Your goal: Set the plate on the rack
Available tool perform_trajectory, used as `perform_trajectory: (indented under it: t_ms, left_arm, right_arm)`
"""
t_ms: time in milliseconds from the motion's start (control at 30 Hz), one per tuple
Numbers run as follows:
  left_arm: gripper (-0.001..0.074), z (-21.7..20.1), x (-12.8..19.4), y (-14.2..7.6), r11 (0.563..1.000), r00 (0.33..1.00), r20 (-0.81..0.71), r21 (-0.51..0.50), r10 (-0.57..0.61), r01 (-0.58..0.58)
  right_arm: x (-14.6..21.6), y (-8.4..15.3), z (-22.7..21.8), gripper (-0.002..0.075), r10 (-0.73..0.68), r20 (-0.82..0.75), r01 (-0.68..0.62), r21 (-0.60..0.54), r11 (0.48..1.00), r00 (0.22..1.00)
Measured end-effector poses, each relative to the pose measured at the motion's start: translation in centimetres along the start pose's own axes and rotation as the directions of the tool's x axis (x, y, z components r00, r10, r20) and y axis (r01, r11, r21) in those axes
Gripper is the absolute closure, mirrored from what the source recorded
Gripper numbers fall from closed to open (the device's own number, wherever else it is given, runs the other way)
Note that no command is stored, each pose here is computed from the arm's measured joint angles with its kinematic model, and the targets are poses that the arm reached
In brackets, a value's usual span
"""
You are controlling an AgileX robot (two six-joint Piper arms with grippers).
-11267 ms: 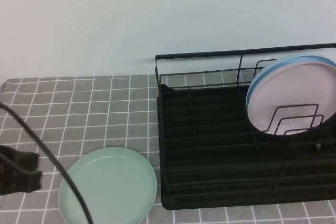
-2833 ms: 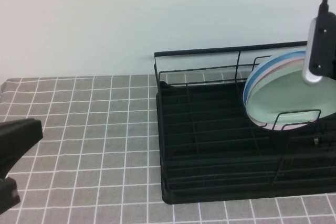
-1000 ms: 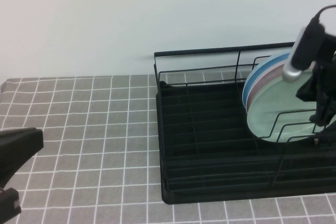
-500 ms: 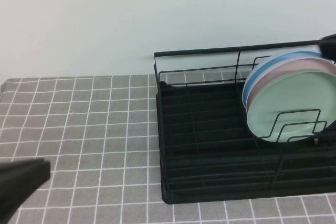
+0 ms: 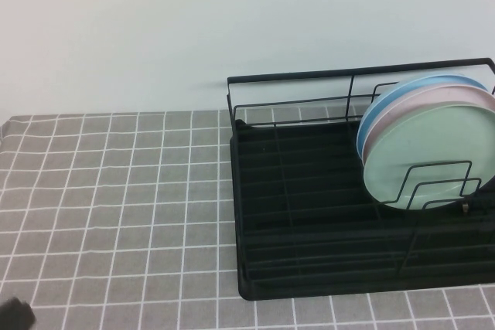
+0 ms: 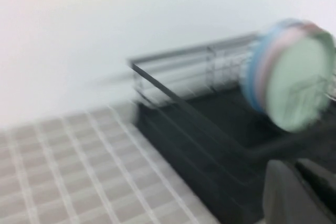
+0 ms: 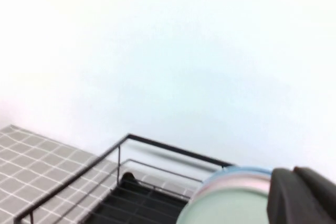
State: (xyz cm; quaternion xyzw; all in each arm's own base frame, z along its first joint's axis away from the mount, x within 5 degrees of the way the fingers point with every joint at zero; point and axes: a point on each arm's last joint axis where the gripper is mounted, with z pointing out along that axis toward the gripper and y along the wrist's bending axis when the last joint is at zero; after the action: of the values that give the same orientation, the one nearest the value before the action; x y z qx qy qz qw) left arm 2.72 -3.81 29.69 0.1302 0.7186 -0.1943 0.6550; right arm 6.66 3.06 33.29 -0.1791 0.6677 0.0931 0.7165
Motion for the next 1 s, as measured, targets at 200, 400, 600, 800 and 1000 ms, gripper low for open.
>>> perform_trajectory:
  t_ms: [200,400,600,800,1000]
  left_arm:
    - [0.0735,1.4,2.8,2.3,0.988,0.996,0.072,-0.145,-0.047,0.057]
    - [0.0734,1.8,3.8,2.7,0.976,0.984,0.102,-0.149,-0.146,0.161]
    - [0.0735,1.8,3.9,2.6,0.977,0.984,0.092,-0.140,-0.150,0.162]
    - [0.0735,1.8,4.0,2.4,0.979,0.986,0.071,-0.126,-0.153,0.161]
    - [0.0735,1.9,4.2,2.4,0.979,0.986,0.061,-0.122,-0.156,0.162]
  right_arm:
    - [5.1,0.5,-0.9,0.0727,0.022,-0.037,-0.021,0.029,0.999,0.999]
    - [9.6,0.8,-0.5,0.0727,0.060,-0.150,-0.055,0.038,0.998,0.987]
    - [12.4,1.4,-0.6,0.0727,0.206,-0.216,-0.201,0.044,0.979,0.955]
    - [14.3,1.8,-0.8,0.0727,0.238,-0.275,-0.235,0.045,0.971,0.932]
    - [14.6,2.3,-0.9,0.0727,0.240,-0.318,-0.254,-0.001,0.967,0.917]
